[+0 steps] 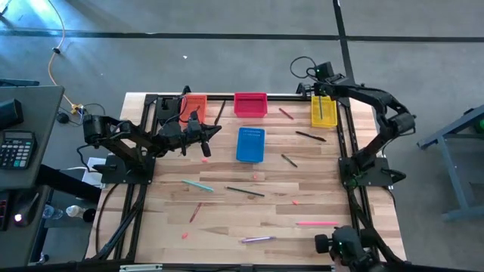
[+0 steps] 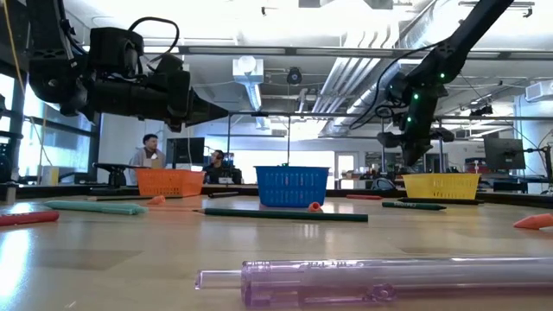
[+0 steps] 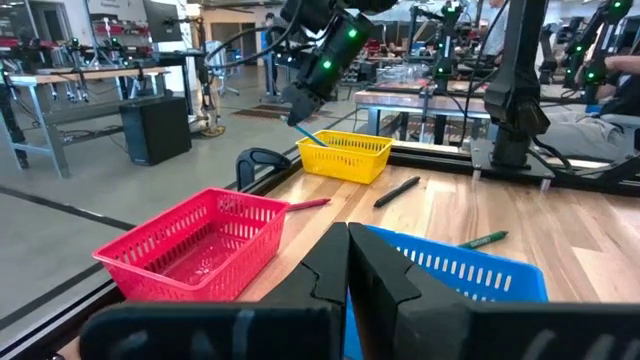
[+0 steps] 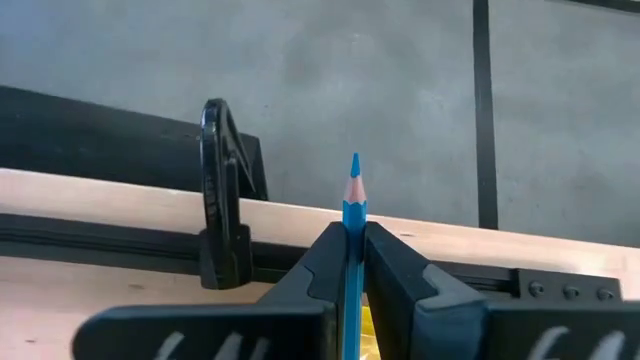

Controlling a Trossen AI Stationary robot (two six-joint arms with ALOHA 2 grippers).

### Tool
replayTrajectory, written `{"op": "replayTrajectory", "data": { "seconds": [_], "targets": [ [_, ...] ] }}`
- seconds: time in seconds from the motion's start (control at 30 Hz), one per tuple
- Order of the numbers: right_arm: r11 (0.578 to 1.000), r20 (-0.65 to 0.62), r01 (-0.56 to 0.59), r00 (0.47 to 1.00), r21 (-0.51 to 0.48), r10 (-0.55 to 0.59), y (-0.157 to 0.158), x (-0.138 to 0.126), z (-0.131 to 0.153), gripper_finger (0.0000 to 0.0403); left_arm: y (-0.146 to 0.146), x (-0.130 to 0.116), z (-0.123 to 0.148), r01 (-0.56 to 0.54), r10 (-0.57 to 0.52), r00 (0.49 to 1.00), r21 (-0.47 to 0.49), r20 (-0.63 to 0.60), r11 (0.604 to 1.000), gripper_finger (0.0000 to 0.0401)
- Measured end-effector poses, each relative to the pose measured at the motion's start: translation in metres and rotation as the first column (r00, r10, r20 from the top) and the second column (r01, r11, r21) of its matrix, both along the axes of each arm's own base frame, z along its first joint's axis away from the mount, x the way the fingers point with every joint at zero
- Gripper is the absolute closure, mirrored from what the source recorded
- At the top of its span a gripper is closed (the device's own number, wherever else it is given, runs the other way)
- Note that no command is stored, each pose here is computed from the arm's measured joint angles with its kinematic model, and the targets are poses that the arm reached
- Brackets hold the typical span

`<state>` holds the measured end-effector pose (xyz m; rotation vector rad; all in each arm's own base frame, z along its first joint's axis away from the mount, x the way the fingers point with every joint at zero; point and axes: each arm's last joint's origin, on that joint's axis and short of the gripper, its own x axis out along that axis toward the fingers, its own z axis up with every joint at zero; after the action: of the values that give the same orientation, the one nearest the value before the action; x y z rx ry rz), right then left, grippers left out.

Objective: Sort crayons/erasers/pens/pencils in bins
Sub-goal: Put the blue pencil into the yellow bin, then put the orange eraser into the red bin

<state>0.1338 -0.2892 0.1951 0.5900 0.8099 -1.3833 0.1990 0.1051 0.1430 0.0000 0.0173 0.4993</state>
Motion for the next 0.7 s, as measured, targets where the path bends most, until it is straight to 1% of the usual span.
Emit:
{"op": "replayTrajectory", "data": {
  "seconds": [0.17, 0.27, 0.43, 0.57, 0.7],
  "targets": [
    [1.000, 0.001, -0.006, 1.000, 0.006, 0.006, 0.000, 0.000, -0.001, 0.0385, 0.000, 0.000, 0.000, 0.000, 0.000, 1.000, 0.000, 0.000, 1.000, 0.0401],
    [1.000, -0.002, -0.006, 1.000, 0.011, 0.006, 0.000, 0.000, -0.001, 0.0376, 0.000, 0.000, 0.000, 0.000, 0.000, 1.000, 0.000, 0.000, 1.000, 0.0401],
    [0.999, 0.001, -0.030, 1.000, 0.022, 0.030, 0.001, 0.001, -0.001, 0.0336, 0.000, 0.000, 0.000, -0.012, 0.012, 1.000, 0.000, 0.000, 1.000, 0.0400],
    [0.999, 0.013, -0.043, 0.999, 0.016, 0.043, -0.001, 0.005, 0.005, 0.0304, 0.001, 0.000, 0.000, -0.023, 0.023, 1.000, 0.000, -0.001, 1.000, 0.0401],
    [0.997, 0.016, -0.072, 0.997, 0.013, 0.072, -0.001, 0.012, 0.017, 0.0292, 0.001, 0.000, 0.000, -0.023, 0.023, 1.000, 0.000, -0.001, 1.000, 0.0401]
  ]
}}
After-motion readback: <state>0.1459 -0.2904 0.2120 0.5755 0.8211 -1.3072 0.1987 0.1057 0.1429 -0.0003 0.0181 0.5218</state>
